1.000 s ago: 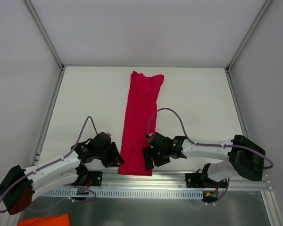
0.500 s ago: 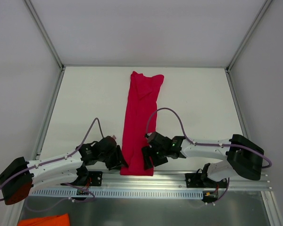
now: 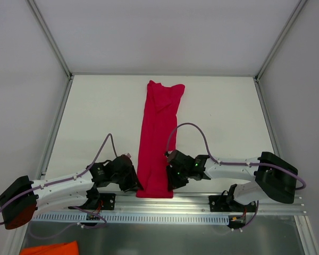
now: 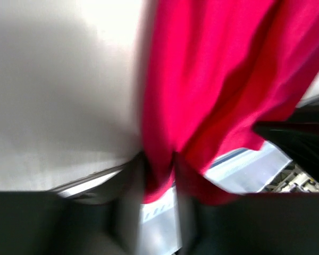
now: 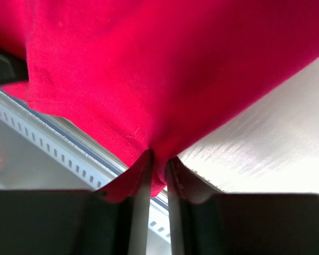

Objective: Fold and stack the t-shirts
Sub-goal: Grab the bottom of the folded rectangular tshirt with both arms

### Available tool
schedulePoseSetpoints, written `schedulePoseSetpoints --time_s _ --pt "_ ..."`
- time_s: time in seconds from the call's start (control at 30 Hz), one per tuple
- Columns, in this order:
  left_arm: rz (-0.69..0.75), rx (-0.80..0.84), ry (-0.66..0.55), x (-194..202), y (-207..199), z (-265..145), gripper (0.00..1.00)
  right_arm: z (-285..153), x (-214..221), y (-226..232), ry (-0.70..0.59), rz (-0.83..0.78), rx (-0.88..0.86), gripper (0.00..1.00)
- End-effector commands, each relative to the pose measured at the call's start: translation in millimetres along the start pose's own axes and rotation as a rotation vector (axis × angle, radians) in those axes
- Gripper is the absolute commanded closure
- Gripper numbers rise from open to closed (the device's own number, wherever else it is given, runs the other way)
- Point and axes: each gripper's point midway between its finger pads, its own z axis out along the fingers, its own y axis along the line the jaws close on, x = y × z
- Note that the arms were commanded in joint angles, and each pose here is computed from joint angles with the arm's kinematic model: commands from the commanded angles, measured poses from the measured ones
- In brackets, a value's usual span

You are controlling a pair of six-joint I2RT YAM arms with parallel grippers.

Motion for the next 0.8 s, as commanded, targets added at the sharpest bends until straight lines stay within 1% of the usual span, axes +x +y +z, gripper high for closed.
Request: schedulePoseSetpoints --time_s 0.0,0.03,0.27,0.33,0.4,0.43,0.5,0.63,0.77 --pt "-0.004 -0.104 -0.002 3.6 26.9 0.7 0.79 -7.2 -6.8 4.9 -0.043 -0.005 -0.009 0.84" --pt "-0.007 -0.107 -0.014 1.5 26.2 -0.1 1.0 -8.1 -6.3 4.1 -0.041 -0.006 -0.005 0.87" --pt "0.004 -0.103 -0.02 -0.9 18.7 -2.3 1.0 -11.6 -8.6 2.8 -0.041 -0.028 0.014 0.91" --pt "0.007 -0.1 -0.022 -1.6 17.4 -2.2 1.0 -12.2 -9.4 3.6 -0.042 -0.033 0.013 0.96" --pt "0.014 -0.096 -0.028 -2.8 15.4 -3.2 1.0 -12.3 -9.0 3.5 -0.04 -0.034 0.013 0.97" --pt "0.019 -0.086 -0.032 -4.0 11.3 -4.2 1.0 -12.5 -8.9 3.4 -0.039 -0.035 0.014 0.99" --pt "0.038 -0.085 -0.039 -6.2 7.8 -5.4 1.0 -13.6 -7.9 1.1 -0.036 -0.041 0.024 0.99" --pt "0.084 -0.064 -0.058 -13.7 -14.5 -12.2 1.0 -22.3 -14.4 -3.1 -0.055 -0.051 0.045 0.99" --pt "0.108 -0.048 -0.071 -18.3 -29.4 -16.7 1.0 -41.5 -29.5 -3.5 -0.097 -0.056 0.051 0.99"
